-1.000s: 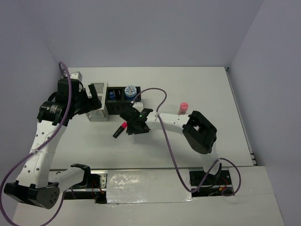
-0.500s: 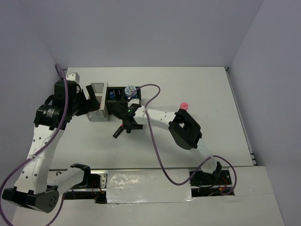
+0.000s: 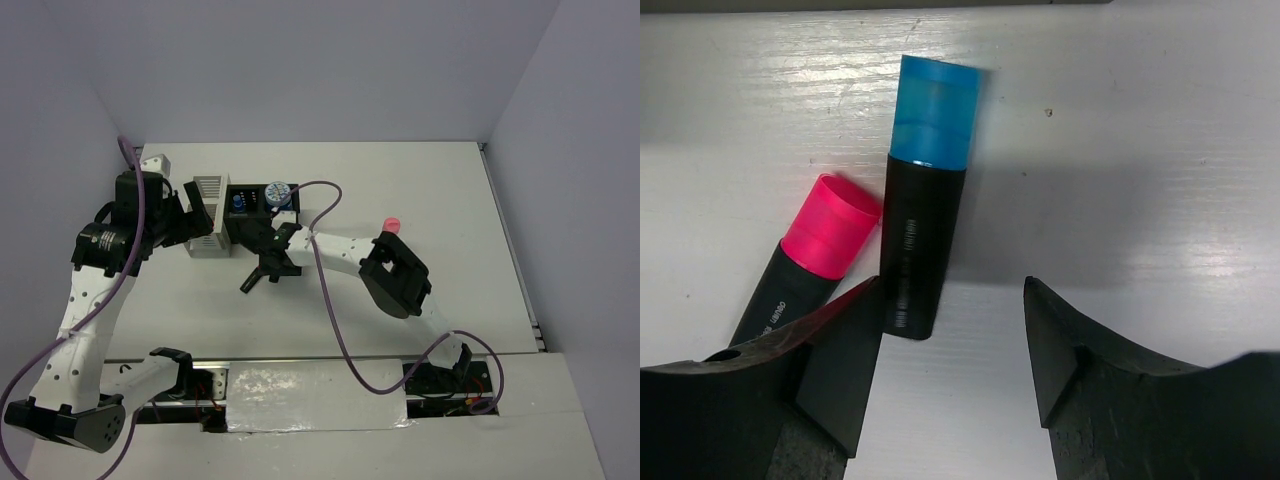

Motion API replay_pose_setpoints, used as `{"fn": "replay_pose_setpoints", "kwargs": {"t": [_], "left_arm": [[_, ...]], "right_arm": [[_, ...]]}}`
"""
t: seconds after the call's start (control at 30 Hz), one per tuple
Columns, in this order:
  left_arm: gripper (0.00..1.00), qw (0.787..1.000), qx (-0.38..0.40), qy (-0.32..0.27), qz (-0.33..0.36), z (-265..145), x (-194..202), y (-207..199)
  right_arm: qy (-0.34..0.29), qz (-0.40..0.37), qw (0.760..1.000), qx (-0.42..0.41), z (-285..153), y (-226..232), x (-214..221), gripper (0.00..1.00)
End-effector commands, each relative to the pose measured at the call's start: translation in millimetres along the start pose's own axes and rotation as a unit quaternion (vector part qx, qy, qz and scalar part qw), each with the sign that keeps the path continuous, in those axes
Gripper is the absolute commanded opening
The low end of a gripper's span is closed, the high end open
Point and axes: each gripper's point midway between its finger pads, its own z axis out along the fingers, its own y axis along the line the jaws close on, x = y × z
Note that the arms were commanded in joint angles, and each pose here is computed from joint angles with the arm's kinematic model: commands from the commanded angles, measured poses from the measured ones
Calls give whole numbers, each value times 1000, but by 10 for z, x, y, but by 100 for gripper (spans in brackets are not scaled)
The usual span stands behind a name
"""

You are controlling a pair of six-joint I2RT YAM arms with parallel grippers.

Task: Sort the stationery into containers
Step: Pick up the pen from the center of the board.

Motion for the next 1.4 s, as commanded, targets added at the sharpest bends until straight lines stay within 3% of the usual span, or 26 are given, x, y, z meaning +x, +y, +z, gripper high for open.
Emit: {"fn": "replay_pose_setpoints", "kwargs": {"t": [0.0,0.33,0.57,0.7,0.83,1.07,1.37], "left_arm": [[99,1000,16,-13,9,-46,-73,-51],[99,1000,19,-13,13,-37,-55,-50],[99,1000,21,-17,13,-50,-77,-57],[99,999,27,-16,14,-45,-70,-77],[99,999,30,-12,13,-24,-53,-89],[99,999,31,-13,13,-42,-62,-93],[99,999,27,-7,16,-73,-13,-63]], "right_arm": [[-15,10,1000,-18,-110,95,-75,65],[22,-5,999,30,125,-101,186,64],[36,-5,998,55,153,-446,429,59],[26,-38,998,-35,63,-411,503,57],[44,-64,997,-22,150,-537,573,54],[49,-158,985,-58,256,-432,559,59],[56,-182,978,-85,411,-326,296,60]]}}
